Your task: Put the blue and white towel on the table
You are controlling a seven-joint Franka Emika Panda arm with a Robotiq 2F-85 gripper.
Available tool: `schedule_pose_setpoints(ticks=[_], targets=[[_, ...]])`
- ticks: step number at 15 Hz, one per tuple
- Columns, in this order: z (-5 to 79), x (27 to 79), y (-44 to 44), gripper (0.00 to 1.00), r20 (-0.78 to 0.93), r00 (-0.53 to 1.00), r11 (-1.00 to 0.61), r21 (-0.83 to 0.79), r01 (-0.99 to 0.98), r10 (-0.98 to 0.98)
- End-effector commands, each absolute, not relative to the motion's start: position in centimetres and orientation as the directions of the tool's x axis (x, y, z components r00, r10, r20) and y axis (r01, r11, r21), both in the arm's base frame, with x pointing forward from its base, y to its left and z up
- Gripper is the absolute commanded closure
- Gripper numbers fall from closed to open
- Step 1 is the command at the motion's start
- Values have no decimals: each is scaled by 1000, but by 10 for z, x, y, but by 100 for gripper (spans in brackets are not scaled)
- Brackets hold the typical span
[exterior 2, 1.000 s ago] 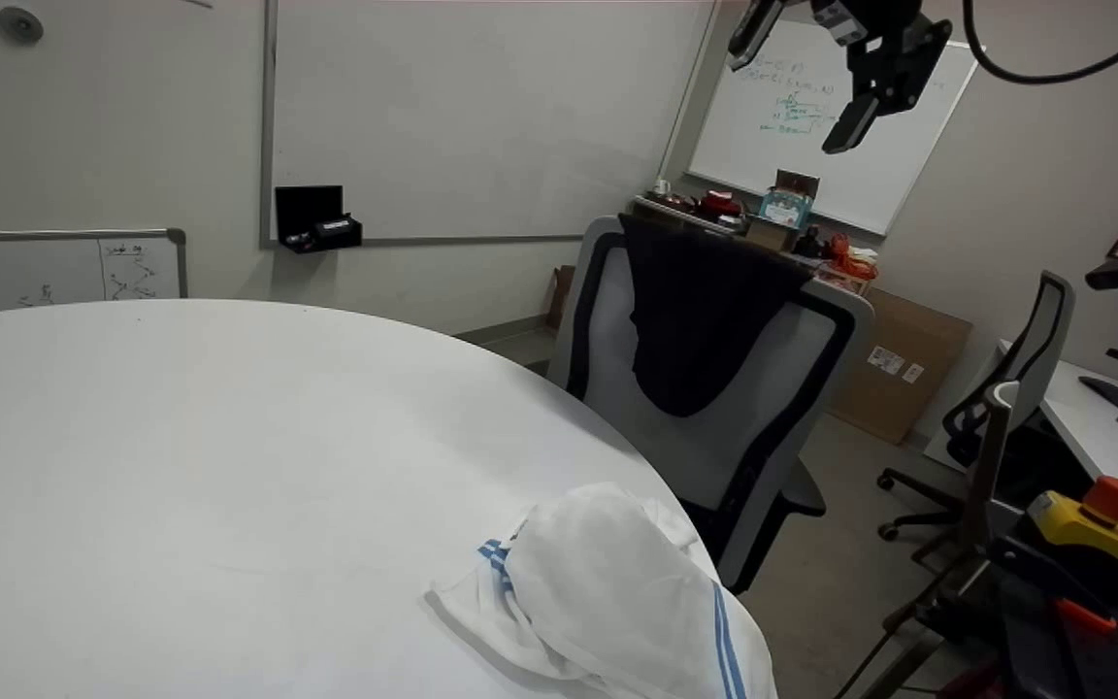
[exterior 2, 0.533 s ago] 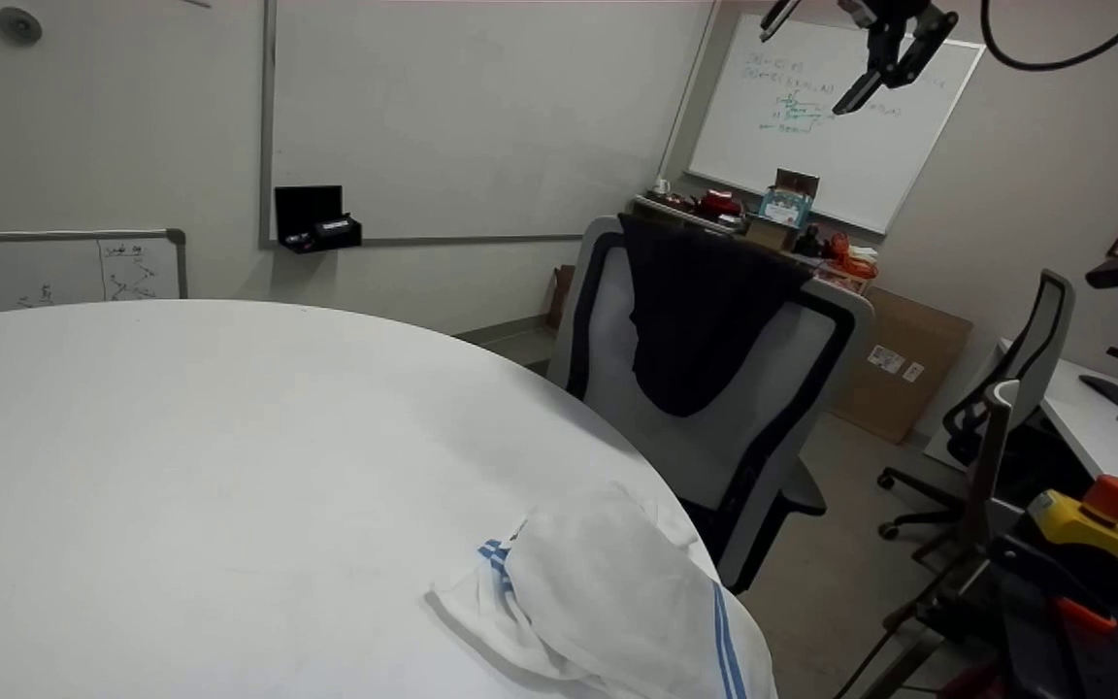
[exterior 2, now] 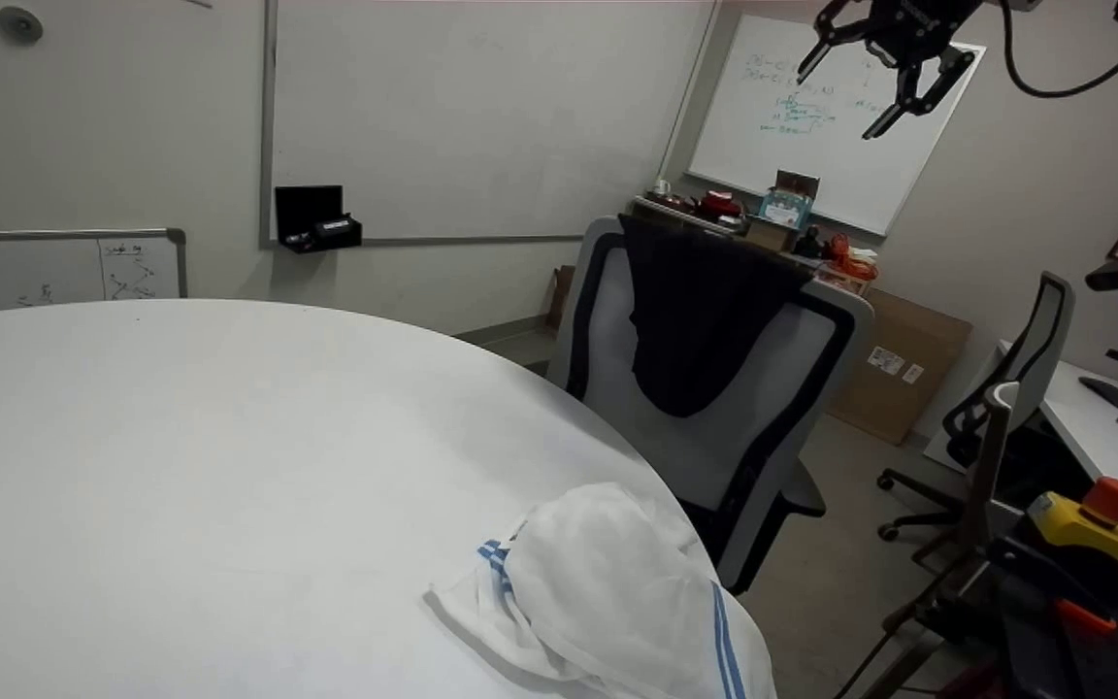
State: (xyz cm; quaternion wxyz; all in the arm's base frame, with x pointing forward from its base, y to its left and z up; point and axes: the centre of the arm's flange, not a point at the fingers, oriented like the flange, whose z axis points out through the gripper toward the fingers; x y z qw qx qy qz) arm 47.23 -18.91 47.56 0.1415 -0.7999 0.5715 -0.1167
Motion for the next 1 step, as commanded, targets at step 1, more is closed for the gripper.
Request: schedule_pose_setpoints(ticks=[1], targets=[[475,473,-189,0,23,317,-304,-359,-883,-948]])
